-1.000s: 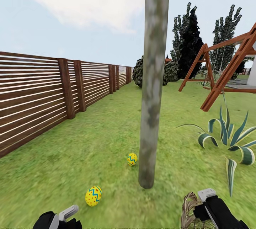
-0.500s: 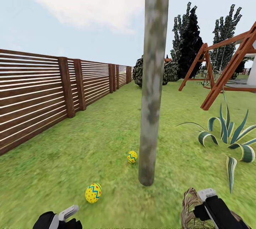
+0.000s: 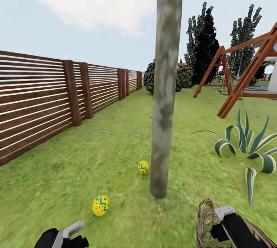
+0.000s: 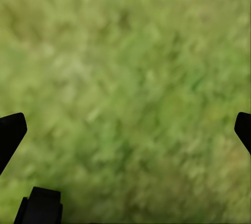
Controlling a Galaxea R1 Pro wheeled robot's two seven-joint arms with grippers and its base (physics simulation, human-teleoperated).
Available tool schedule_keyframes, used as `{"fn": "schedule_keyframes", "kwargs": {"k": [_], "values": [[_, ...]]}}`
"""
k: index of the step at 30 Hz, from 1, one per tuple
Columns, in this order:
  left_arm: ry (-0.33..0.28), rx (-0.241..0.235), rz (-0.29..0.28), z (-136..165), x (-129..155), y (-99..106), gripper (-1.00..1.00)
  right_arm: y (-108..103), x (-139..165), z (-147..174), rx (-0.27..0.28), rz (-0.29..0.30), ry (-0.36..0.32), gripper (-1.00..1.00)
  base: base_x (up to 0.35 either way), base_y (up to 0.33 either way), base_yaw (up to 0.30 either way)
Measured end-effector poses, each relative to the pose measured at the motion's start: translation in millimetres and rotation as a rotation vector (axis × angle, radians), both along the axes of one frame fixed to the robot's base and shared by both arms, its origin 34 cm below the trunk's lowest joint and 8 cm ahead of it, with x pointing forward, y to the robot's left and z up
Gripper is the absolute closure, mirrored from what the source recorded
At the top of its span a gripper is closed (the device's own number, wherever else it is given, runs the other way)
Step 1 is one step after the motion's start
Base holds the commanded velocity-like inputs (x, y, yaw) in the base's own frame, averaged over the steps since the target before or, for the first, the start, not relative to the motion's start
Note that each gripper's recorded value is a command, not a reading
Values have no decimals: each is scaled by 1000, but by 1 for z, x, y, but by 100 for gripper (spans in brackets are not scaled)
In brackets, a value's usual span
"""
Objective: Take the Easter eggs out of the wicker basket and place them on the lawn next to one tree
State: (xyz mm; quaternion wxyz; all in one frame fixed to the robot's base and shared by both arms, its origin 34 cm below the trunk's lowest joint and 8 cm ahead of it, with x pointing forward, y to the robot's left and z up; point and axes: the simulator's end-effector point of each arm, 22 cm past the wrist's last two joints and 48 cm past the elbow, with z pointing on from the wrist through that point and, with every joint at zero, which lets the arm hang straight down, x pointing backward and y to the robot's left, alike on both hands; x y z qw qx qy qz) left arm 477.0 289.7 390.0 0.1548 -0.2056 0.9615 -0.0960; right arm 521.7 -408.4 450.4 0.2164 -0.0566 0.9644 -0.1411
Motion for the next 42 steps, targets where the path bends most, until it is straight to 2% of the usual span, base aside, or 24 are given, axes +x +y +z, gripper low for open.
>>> {"fn": "schedule_keyframes", "kwargs": {"k": [22, 33, 42], "values": [[9, 3, -13, -51, -14, -6, -100, -4, -13, -48, -2, -4, -1, -100, 0, 0, 0], [3, -2, -12, -75, -20, -7, -100, -17, -19, -68, -18, -12, -5, -100, 0, 0, 0], [40, -2, -15, -90, -27, -8, -100, -16, -24, -85, -18, -10, 31, -100, 0, 0, 0]]}}
